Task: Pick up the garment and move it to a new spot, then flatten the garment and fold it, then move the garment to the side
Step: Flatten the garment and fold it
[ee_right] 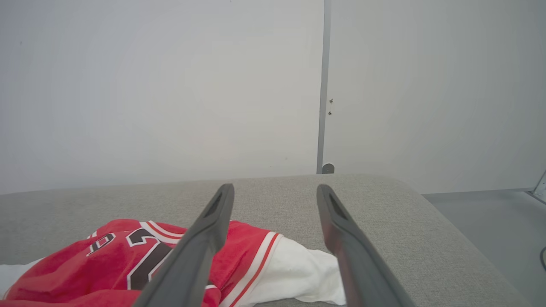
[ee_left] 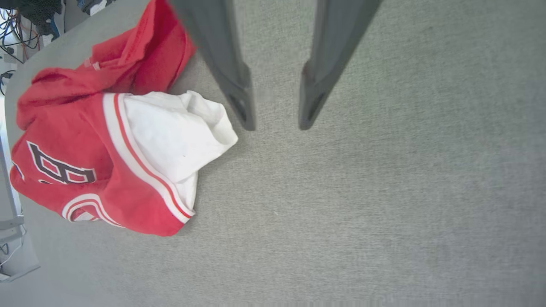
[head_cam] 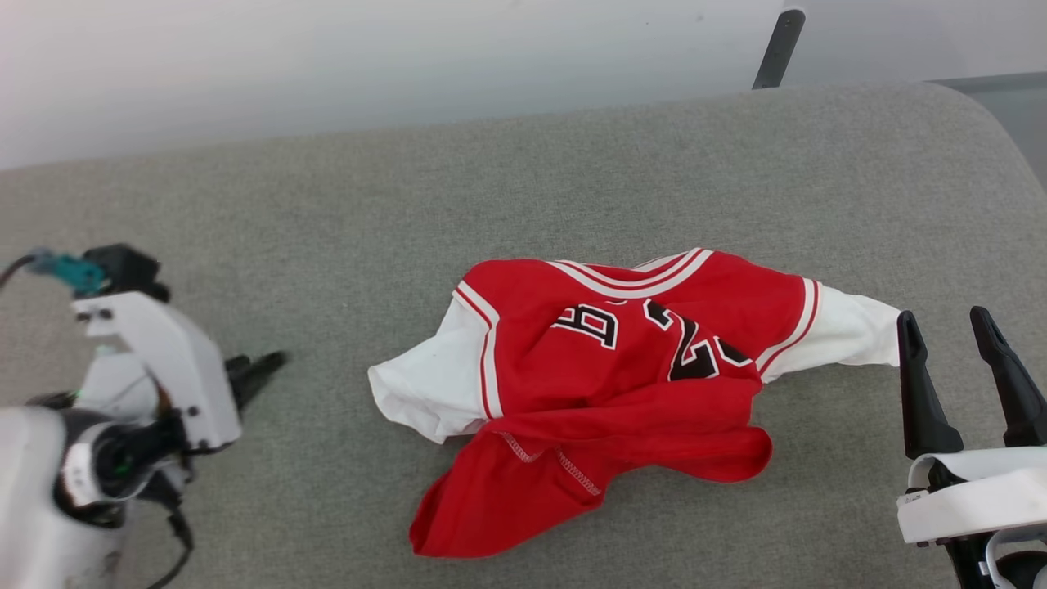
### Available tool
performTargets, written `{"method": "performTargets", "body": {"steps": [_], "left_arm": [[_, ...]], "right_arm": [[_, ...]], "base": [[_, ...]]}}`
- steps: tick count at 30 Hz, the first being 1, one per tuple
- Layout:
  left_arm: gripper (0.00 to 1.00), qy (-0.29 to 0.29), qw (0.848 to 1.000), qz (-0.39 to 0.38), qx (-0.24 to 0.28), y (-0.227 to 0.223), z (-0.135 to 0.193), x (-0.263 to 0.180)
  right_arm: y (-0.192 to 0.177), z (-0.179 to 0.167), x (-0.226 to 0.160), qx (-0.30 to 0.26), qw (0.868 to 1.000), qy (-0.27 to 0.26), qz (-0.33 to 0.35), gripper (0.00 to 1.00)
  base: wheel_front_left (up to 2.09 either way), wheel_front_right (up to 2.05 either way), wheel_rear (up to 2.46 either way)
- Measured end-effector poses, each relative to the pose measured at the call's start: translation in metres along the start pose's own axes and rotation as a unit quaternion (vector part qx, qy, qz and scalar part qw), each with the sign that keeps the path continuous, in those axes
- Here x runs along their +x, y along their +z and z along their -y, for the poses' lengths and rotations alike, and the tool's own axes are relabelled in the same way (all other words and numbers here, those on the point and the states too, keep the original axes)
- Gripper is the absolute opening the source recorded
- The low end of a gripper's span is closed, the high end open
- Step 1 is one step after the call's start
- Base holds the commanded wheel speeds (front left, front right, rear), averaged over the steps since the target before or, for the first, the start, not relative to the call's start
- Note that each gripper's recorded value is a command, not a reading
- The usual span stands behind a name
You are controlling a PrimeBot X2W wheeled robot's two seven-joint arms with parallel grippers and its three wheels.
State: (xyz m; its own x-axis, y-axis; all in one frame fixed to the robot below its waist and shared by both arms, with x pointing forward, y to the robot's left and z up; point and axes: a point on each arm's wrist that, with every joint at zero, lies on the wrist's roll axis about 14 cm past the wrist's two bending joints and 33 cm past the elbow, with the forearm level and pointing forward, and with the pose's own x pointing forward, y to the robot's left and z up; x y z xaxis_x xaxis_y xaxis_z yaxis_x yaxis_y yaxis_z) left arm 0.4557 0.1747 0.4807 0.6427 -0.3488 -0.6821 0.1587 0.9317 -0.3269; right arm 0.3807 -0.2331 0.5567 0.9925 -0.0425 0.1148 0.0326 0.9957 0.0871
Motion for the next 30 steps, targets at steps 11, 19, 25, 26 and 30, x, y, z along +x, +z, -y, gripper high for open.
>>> {"method": "performTargets", "body": {"steps": [11, 19, 25, 26, 30], "left_arm": [[1.0, -0.049, 0.996, -0.05, 0.064, -0.008, 0.045, 0.028], [1.0, -0.05, 0.99, -0.112, 0.074, -0.027, 0.049, 0.059], [1.0, -0.042, 0.985, -0.148, 0.083, -0.041, 0.045, 0.081], [1.0, -0.039, 0.983, -0.154, 0.086, -0.044, 0.044, 0.084], [1.0, -0.039, 0.981, -0.172, 0.078, -0.051, 0.042, 0.095]], "right_arm": [[0.001, 0.007, 0.0, -0.004, 1.0, -0.011, 0.002, 1.0], [-0.01, 0.014, 0.001, -0.002, 1.0, -0.026, -0.009, 1.0], [-0.02, 0.02, 0.004, -0.001, 0.999, -0.037, -0.019, 1.0], [-0.021, 0.021, 0.004, 0.0, 0.999, -0.038, -0.02, 1.0], [-0.024, 0.024, 0.006, -0.001, 0.999, -0.044, -0.023, 1.0]], "base": [[0.0, 0.0, 0.0], [0.0, 0.0, 0.0], [0.0, 0.0, 0.0], [0.0, 0.0, 0.0], [0.0, 0.0, 0.0]]}}
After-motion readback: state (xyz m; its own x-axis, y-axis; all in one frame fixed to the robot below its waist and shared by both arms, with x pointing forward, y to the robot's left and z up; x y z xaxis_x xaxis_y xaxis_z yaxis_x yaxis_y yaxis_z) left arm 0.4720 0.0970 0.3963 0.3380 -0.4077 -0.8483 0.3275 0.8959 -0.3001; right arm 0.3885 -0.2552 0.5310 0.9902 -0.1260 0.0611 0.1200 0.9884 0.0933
